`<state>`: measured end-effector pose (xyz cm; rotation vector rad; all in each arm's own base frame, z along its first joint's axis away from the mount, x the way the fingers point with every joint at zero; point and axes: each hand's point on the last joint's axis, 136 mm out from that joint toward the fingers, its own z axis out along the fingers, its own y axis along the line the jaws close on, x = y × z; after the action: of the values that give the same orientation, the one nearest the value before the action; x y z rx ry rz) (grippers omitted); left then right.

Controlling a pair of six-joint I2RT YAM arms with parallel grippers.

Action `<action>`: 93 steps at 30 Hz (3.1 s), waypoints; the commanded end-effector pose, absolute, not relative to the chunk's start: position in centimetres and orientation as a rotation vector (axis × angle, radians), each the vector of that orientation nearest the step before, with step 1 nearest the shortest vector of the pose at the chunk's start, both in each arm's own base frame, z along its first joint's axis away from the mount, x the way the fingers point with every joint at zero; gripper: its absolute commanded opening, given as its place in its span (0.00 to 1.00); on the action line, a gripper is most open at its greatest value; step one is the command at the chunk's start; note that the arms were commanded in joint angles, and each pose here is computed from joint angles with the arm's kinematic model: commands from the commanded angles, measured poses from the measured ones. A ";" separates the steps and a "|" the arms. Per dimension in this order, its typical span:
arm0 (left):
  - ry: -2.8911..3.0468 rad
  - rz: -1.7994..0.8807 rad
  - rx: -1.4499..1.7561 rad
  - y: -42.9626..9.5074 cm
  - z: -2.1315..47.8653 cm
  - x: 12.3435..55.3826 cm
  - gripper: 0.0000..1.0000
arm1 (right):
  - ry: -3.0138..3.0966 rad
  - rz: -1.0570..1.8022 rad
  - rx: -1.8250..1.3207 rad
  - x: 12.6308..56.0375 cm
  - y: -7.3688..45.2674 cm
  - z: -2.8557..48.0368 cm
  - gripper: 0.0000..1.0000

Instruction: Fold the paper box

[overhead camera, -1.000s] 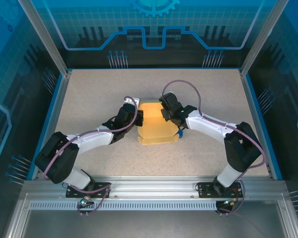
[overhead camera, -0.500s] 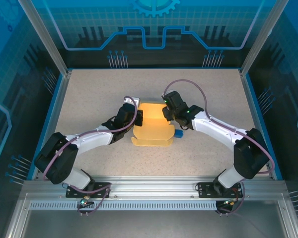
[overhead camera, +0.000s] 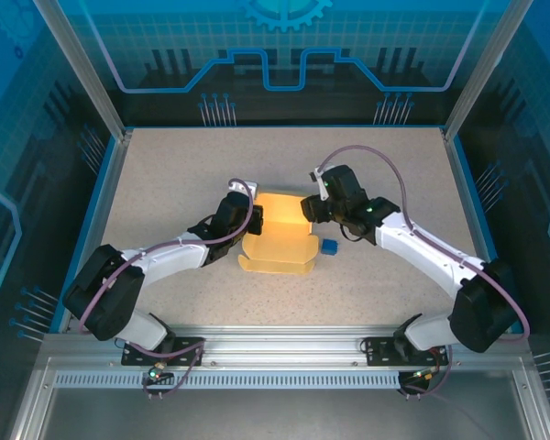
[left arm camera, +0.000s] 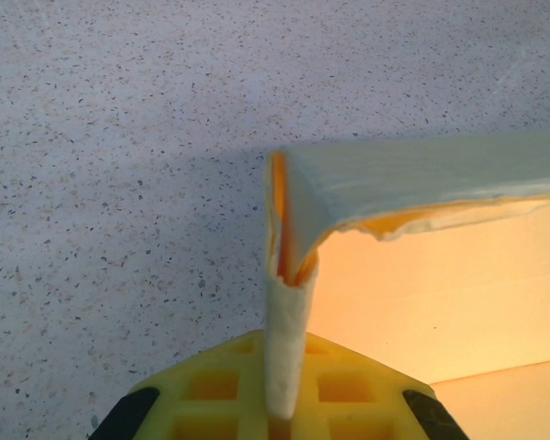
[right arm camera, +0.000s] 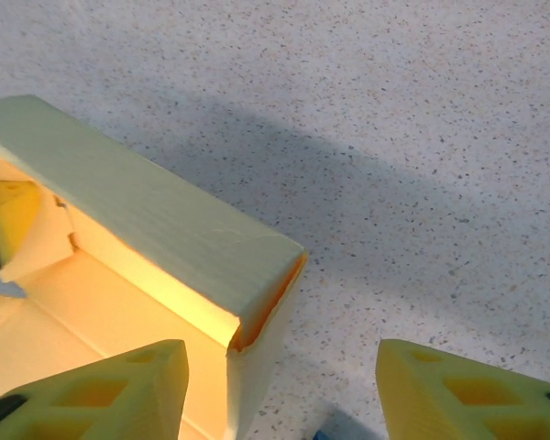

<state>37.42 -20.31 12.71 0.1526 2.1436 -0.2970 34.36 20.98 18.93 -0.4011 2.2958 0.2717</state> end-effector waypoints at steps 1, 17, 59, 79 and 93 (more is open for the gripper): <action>2.102 -0.290 0.141 -20.2 14.5 37.9 0.07 | 2.330 0.332 -0.385 33.7 21.4 18.2 0.54; 2.097 -0.307 0.145 -20.4 14.9 37.8 0.07 | 2.370 0.090 -0.329 35.4 21.4 14.9 0.30; 2.137 -0.241 0.160 -19.5 13.5 37.8 0.07 | 2.374 0.158 -0.412 34.7 24.9 15.2 0.54; 2.559 -0.355 0.211 -16.2 8.4 35.3 0.07 | 2.327 0.310 -0.405 33.0 22.1 17.9 0.60; 2.837 -0.358 0.429 -17.4 5.8 34.4 0.11 | 2.403 0.313 -0.340 32.1 19.8 14.5 0.60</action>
<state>35.49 -17.16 6.10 0.3514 2.7569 -0.3282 32.36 20.33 14.63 -0.3736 2.3993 0.3017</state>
